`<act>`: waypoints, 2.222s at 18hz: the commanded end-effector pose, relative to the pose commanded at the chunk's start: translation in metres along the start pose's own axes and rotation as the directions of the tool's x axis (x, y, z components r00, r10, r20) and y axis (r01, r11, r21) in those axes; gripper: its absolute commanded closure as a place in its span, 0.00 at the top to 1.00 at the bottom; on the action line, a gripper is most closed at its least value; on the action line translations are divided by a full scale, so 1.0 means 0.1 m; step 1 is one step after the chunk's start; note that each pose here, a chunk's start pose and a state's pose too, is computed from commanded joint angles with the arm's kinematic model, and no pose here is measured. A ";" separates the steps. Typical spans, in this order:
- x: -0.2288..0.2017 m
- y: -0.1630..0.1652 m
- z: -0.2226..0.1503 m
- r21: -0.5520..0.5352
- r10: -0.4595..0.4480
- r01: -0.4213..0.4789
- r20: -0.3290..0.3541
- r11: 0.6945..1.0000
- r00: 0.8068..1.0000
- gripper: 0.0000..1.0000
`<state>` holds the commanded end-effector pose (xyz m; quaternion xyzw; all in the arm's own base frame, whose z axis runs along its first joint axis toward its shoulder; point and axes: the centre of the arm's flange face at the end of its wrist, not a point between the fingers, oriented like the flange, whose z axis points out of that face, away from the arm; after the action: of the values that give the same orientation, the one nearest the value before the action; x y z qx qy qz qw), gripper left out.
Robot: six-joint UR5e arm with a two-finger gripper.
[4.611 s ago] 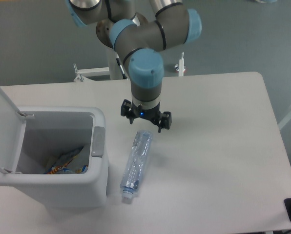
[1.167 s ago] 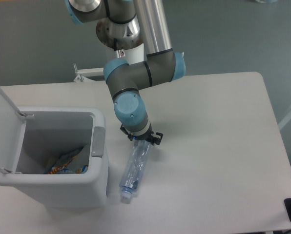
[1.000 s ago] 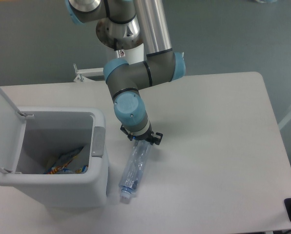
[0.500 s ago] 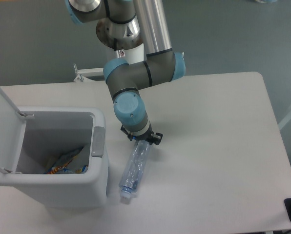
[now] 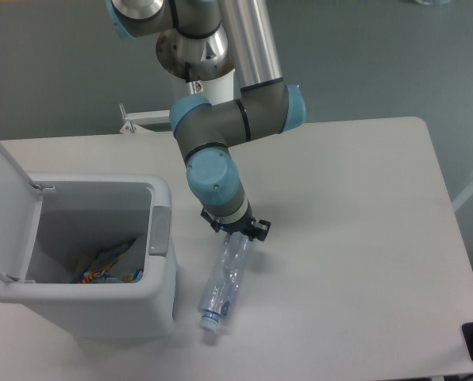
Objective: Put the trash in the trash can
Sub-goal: 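Lift the bottle off the table, swinging it away from the can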
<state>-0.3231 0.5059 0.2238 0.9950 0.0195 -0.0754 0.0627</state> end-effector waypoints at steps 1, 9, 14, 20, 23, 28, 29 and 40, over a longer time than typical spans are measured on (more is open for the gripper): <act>-0.04 0.01 -0.01 0.002 -0.007 0.007 0.002 1.000 1.000 0.52; -0.55 -0.02 -0.26 0.091 -0.081 0.077 0.038 0.993 0.996 0.49; -0.73 -0.15 -0.53 0.211 -0.105 0.101 0.007 0.972 0.994 0.48; -0.98 -0.20 -0.84 0.303 -0.132 0.127 -0.005 0.944 0.991 0.48; -1.11 -0.21 -0.95 0.334 -0.147 0.140 -0.004 0.932 0.989 0.47; -1.40 -0.25 -1.40 0.464 -0.236 0.242 -0.072 0.852 0.969 0.47; -1.50 -0.25 -1.51 0.494 -0.250 0.255 -0.079 0.831 0.965 0.47; -1.25 0.03 -2.67 0.664 -0.310 0.355 -0.191 0.658 0.931 0.47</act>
<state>-0.4067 0.5335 0.5048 0.9275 0.1735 -0.0573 -0.3262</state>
